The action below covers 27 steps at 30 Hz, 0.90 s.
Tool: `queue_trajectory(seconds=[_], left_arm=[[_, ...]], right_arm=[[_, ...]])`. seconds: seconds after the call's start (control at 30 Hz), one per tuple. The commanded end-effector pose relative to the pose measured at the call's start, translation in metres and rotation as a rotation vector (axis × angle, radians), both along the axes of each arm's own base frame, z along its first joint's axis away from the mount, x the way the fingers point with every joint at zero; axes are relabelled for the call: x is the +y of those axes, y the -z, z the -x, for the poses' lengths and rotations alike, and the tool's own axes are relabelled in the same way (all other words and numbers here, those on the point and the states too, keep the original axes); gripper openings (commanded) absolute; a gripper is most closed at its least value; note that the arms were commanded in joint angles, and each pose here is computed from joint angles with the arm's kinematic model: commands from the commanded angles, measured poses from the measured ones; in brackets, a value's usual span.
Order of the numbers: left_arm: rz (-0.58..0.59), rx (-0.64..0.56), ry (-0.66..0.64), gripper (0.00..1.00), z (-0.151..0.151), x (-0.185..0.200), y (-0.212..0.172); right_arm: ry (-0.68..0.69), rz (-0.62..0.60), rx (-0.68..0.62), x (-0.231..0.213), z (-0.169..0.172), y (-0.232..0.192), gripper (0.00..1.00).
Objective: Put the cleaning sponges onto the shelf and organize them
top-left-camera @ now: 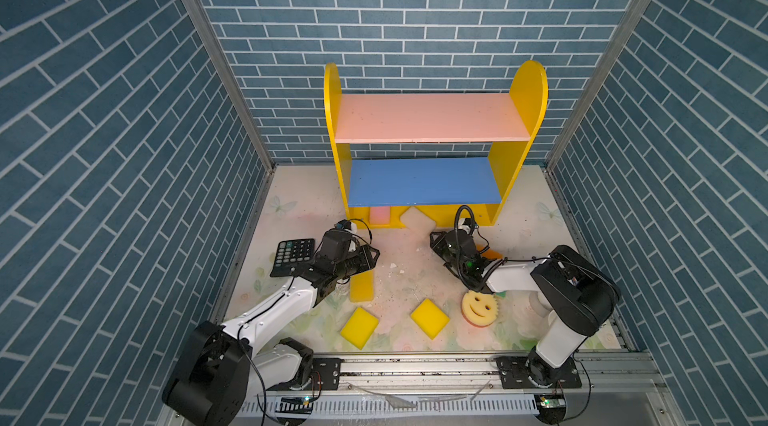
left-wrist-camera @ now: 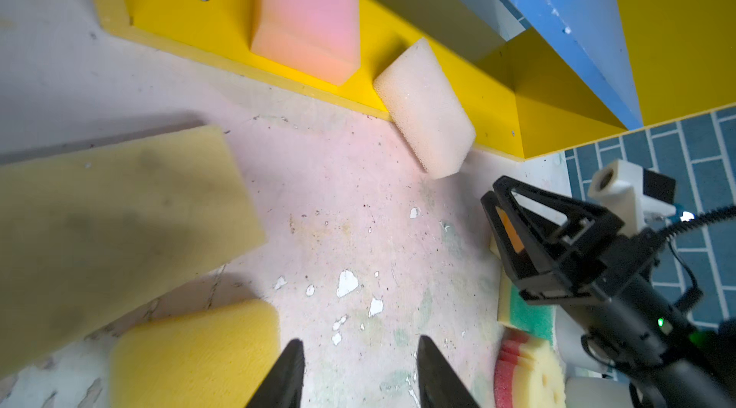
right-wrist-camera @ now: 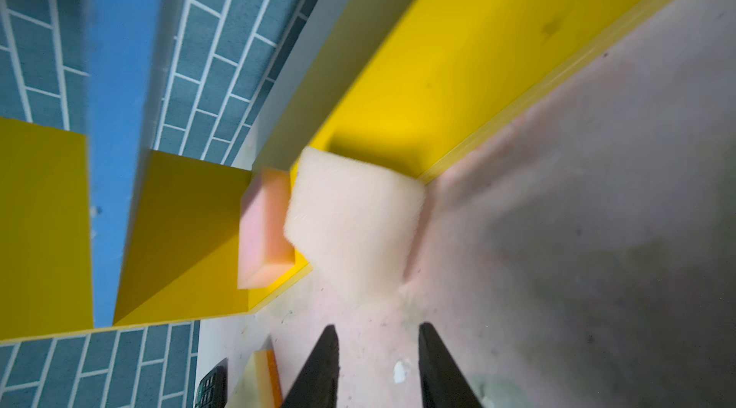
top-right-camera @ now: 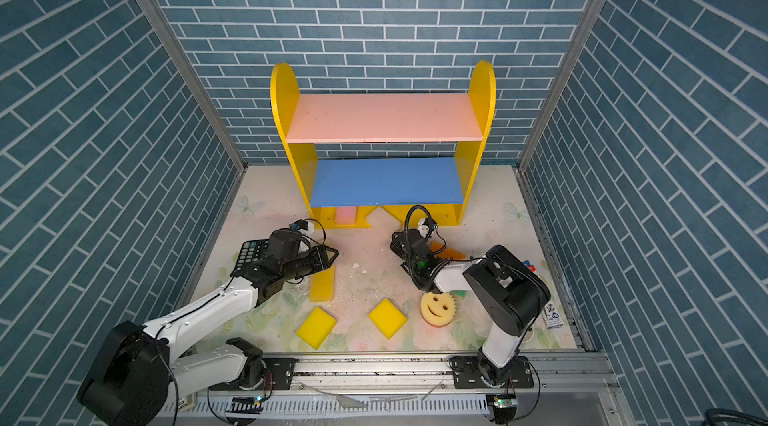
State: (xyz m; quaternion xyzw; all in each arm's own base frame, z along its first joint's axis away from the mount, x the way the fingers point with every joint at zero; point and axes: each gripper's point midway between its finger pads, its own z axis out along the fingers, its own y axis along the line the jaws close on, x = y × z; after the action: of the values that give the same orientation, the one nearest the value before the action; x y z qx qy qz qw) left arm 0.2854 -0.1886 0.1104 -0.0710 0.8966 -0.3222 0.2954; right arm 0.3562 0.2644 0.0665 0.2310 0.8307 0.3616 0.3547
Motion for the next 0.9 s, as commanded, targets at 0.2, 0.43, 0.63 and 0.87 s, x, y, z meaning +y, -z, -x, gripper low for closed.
queue_trajectory(seconds=[0.2, 0.43, 0.63, 0.87], left_arm=[[-0.018, -0.039, 0.03, 0.36, -0.01, -0.024, -0.007], [-0.033, -0.032, 0.03, 0.37, -0.008, -0.023, -0.004], [-0.054, -0.014, 0.038, 0.37, -0.002, -0.019, 0.002], [-0.076, -0.02, 0.049, 0.37, 0.002, -0.015, -0.001]], right_arm=[[-0.22, -0.081, 0.004, 0.025, -0.027, 0.005, 0.39], [-0.201, -0.124, -0.044, 0.029, -0.04, 0.007, 0.42], [-0.165, -0.14, -0.048, 0.026, -0.04, 0.02, 0.42], [-0.138, -0.138, -0.058, 0.036, -0.038, 0.025, 0.25]])
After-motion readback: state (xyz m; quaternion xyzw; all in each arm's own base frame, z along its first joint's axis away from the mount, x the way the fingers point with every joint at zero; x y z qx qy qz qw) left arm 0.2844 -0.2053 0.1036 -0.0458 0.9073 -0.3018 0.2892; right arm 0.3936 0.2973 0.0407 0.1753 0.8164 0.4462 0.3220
